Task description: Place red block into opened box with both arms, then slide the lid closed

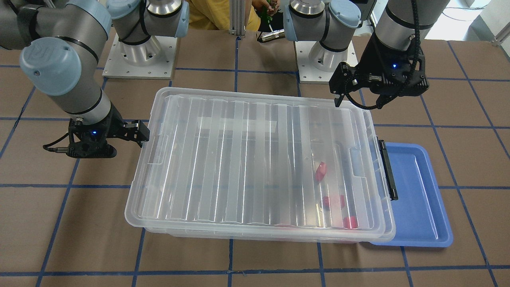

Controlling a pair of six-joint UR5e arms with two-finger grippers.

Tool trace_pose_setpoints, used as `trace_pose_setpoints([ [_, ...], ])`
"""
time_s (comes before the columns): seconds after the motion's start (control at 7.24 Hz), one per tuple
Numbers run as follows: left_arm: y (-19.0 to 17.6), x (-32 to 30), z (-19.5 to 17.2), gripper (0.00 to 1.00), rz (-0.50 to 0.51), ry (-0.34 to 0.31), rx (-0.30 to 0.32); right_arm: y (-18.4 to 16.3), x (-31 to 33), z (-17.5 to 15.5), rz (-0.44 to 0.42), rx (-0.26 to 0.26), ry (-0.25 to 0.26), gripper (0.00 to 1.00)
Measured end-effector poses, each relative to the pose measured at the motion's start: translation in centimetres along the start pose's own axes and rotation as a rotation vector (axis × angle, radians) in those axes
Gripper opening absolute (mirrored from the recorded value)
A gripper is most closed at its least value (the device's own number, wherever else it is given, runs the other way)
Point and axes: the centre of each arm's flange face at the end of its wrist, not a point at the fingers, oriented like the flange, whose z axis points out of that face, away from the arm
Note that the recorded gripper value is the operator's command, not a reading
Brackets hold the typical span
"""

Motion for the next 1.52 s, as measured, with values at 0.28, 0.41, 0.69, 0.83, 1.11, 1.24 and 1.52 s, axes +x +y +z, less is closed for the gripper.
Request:
trace_pose_setpoints([
  [0.28,0.0,0.0,0.0,1.0,0.0,0.0,0.0,-0.4,0.2,-1.8,0.003,0.034,0.006,1.0],
  [0.41,0.0,0.0,0.0,1.0,0.0,0.0,0.0,-0.7,0.5,-4.0,0.009,0.051,0.01,1.0],
  [0.69,0.0,0.0,0.0,1.0,0.0,0.0,0.0,-0.3,0.5,-9.8,0.018,0.035,0.01,1.0],
  [0.83,0.0,0.0,0.0,1.0,0.0,0.0,0.0,0.8,0.3,-12.2,0.042,0.033,0.009,1.0],
  [1.11,0.0,0.0,0.0,1.0,0.0,0.0,0.0,2.8,-0.2,-13.4,0.098,0.02,0.003,1.0],
  [1.24,0.0,0.0,0.0,1.0,0.0,0.0,0.0,3.2,-0.6,-12.9,0.1,0.01,0.002,1.0],
  [1.52,0.0,0.0,0.0,1.0,0.0,0.0,0.0,3.7,-2.2,-12.1,0.074,-0.001,0.004,1.0],
])
